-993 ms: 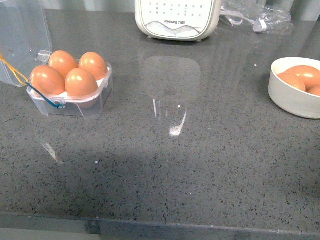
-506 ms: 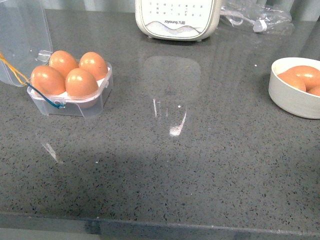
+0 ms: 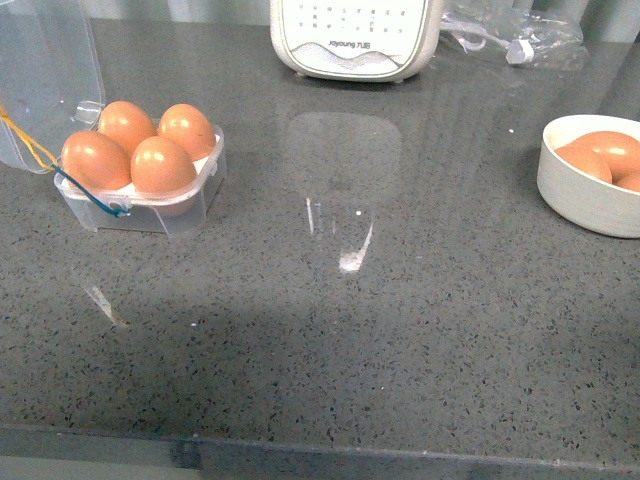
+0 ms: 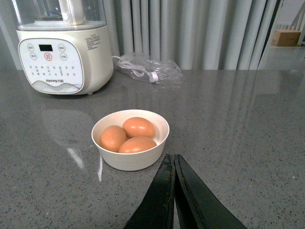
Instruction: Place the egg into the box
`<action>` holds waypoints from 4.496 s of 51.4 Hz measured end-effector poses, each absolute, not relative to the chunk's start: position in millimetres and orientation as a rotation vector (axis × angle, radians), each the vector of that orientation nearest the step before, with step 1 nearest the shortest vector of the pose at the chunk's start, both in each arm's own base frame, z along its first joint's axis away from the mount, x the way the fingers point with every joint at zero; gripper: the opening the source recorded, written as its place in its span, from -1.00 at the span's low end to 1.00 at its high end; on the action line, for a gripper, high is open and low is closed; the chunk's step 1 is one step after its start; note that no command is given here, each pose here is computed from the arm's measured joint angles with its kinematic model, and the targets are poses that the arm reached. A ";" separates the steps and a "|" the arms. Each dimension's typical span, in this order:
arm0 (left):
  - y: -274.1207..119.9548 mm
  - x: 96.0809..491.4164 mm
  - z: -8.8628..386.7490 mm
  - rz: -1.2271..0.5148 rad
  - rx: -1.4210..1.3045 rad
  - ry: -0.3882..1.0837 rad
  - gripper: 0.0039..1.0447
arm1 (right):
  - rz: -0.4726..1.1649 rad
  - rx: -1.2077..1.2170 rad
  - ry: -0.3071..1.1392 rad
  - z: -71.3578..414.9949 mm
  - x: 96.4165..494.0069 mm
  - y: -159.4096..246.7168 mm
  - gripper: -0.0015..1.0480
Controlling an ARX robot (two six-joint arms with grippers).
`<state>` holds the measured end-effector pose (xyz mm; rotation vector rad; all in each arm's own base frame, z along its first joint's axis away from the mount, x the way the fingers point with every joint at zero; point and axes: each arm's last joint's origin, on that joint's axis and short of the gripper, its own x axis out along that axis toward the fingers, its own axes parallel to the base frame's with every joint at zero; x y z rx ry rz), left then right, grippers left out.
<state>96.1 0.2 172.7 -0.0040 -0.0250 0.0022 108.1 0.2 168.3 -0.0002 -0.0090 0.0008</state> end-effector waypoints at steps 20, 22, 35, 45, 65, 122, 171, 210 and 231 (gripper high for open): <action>0.2 96.1 172.7 0.002 -0.004 -0.025 0.87 | 0.001 0.000 -0.002 165.3 97.6 0.2 -0.94; 0.2 96.1 172.7 0.002 -0.004 -0.025 0.87 | 0.001 -0.001 -0.002 165.3 97.6 0.2 -0.86; 0.2 96.1 172.7 0.003 -0.004 -0.025 0.87 | 0.001 -0.001 -0.002 165.3 97.6 0.2 0.02; 0.2 96.1 172.7 0.002 -0.004 -0.025 0.87 | 0.001 -0.001 -0.002 165.4 97.6 0.2 0.66; 0.2 96.1 172.7 0.002 -0.004 -0.025 0.87 | 0.001 0.000 -0.002 165.3 97.6 0.2 0.86; 35.6 273.0 176.8 0.311 0.122 0.075 0.87 | 0.001 0.000 -0.003 165.4 97.6 0.2 0.86; 34.5 217.8 216.4 0.047 -0.434 0.225 0.87 | 0.001 0.000 -0.003 165.4 97.6 0.2 0.86; 0.1 141.7 175.2 0.001 -0.008 0.006 -0.94 | 0.001 0.000 -0.003 165.4 97.6 0.2 0.86; 0.1 123.8 175.6 0.001 -0.007 -0.028 -0.94 | 0.001 0.000 -0.003 165.4 97.6 0.2 0.86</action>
